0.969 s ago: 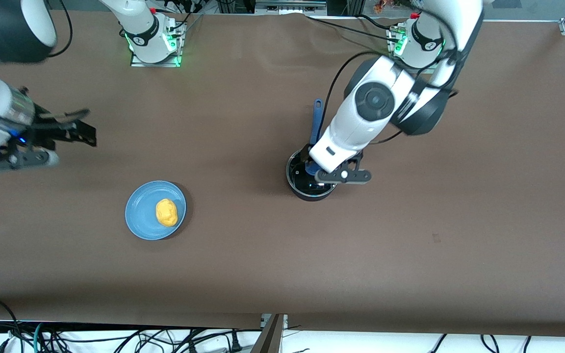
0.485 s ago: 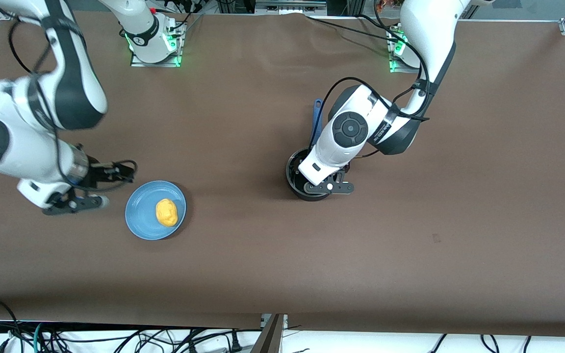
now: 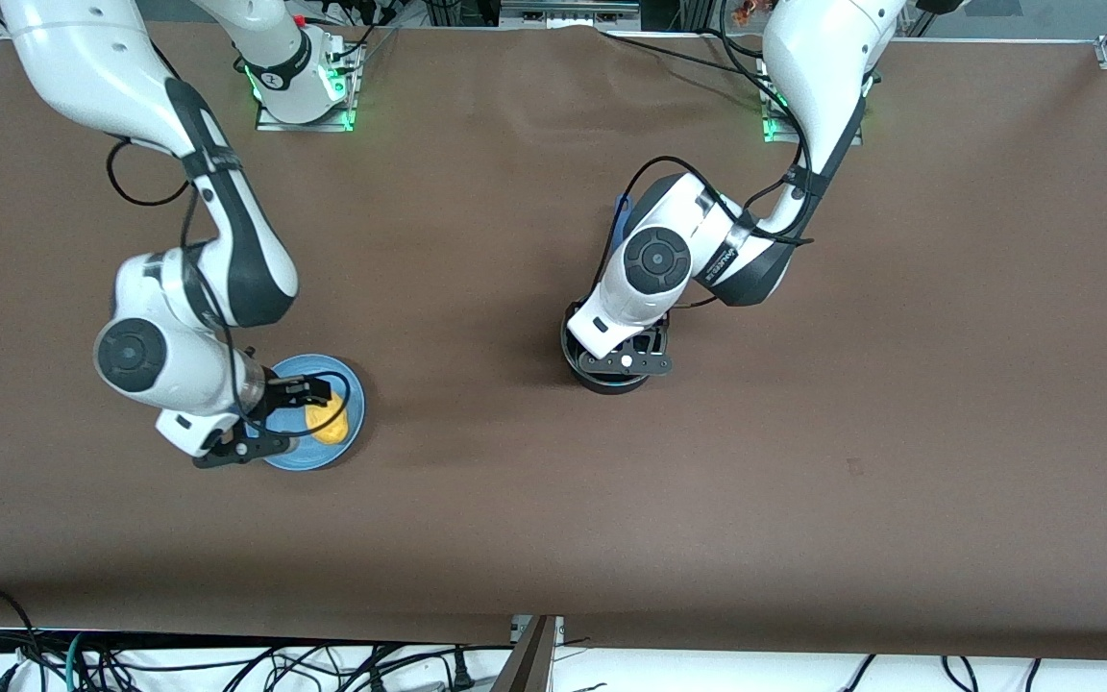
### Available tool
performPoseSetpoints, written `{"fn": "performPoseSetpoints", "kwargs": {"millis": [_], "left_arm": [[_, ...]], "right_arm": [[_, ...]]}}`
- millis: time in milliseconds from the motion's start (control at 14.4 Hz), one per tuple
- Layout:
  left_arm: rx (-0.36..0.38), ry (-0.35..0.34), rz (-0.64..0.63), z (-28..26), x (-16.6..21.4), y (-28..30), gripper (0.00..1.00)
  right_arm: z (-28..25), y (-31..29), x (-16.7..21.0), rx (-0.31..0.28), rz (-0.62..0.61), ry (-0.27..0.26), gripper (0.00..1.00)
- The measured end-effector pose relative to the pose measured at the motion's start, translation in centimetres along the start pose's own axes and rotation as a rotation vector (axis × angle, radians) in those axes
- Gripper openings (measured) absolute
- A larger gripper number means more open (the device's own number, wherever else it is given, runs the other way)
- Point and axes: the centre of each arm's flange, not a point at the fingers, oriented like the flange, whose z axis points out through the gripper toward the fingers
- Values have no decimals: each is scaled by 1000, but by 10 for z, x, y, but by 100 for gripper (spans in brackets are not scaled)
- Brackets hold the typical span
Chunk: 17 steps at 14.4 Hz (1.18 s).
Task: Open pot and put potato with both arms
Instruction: 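Grasp the lid knob with the left gripper while the right gripper grasps the potato, then lift the lid off with the left gripper while the right gripper lifts the potato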
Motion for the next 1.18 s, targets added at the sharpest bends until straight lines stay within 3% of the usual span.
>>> {"fn": "performPoseSetpoints", "kwargs": {"millis": [138, 415, 762, 900, 1038, 1177], "left_arm": [[2, 1, -3, 0, 1, -2, 97], [0, 8, -3, -4, 3, -2, 56], [3, 6, 2, -24, 0, 1, 54], [7, 9, 2, -60, -5, -3, 54], [20, 2, -4, -98, -1, -31, 54], [18, 1, 47, -135, 15, -83, 54]], "right_arm": [[33, -9, 0, 4, -13, 16, 100], [67, -8, -8, 4, -11, 16, 100], [74, -4, -12, 0, -7, 2, 100], [77, -1, -14, -3, -5, 1, 90], [77, -1, -14, -3, -4, 2, 68], [76, -1, -14, -3, -5, 4, 66]]}}
